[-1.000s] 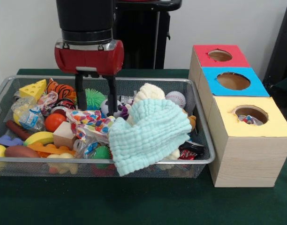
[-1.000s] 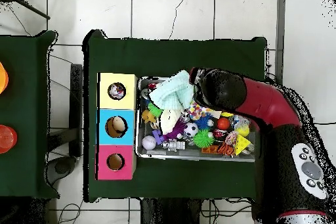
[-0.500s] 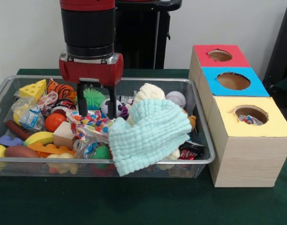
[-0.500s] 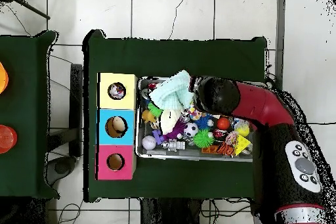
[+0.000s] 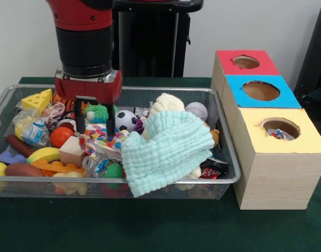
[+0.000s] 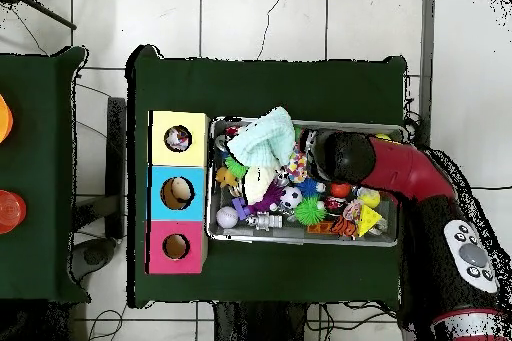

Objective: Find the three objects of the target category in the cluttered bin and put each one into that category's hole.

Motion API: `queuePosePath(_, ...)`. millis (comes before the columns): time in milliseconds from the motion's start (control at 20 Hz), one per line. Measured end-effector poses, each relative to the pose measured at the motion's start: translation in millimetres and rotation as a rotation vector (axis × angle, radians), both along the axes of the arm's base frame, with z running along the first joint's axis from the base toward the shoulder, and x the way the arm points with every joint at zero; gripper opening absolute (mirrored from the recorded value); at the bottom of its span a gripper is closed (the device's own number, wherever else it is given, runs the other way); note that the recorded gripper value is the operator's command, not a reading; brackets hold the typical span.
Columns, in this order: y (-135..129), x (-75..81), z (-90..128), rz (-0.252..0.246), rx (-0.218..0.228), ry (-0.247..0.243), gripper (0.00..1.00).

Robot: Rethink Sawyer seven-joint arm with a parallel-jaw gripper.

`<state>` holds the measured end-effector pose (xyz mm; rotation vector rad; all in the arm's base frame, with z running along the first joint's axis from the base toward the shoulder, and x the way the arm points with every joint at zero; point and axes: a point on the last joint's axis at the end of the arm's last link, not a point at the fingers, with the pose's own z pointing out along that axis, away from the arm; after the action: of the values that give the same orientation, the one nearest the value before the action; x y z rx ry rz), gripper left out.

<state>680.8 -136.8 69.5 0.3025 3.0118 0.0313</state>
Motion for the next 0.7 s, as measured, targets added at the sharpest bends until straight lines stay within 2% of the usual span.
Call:
queuePosePath(450,-15.1,-18.3,-13.3,-0.004,0.008,0.028,1.00)
queuePosePath(700,-14.3,-24.3,-22.2,0.014,0.003,0.041,1.00)
